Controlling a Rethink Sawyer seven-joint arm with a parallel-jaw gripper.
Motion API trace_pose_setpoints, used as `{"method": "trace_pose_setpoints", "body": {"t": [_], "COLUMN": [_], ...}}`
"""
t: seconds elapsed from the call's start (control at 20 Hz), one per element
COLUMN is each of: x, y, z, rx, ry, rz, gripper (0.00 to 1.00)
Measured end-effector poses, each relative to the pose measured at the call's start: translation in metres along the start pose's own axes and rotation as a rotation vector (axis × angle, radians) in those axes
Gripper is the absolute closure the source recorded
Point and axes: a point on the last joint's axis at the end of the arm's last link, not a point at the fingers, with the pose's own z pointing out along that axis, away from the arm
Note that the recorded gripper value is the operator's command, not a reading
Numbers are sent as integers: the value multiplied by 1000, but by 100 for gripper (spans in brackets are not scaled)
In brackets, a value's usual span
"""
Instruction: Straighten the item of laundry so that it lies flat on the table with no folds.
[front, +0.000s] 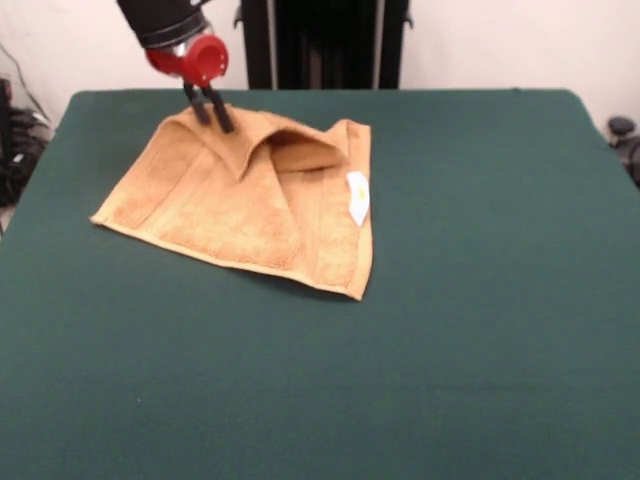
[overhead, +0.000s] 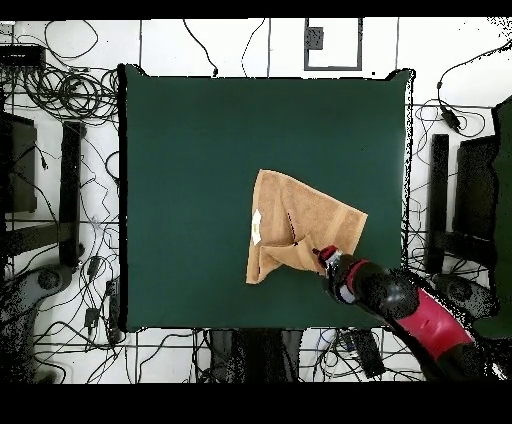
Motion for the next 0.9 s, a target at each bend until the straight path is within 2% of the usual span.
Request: {"method": "trace_pose_setpoints", "body": {"t": [0.15,0.45,0.9], "x": [5,5,-5], "y": [-3,-9,-11], "z": [-6,-14,-20], "rx": [31,77,105], "ry": [68,142,174], "rz": [4,11,16], "gripper": [0,0,0]}}
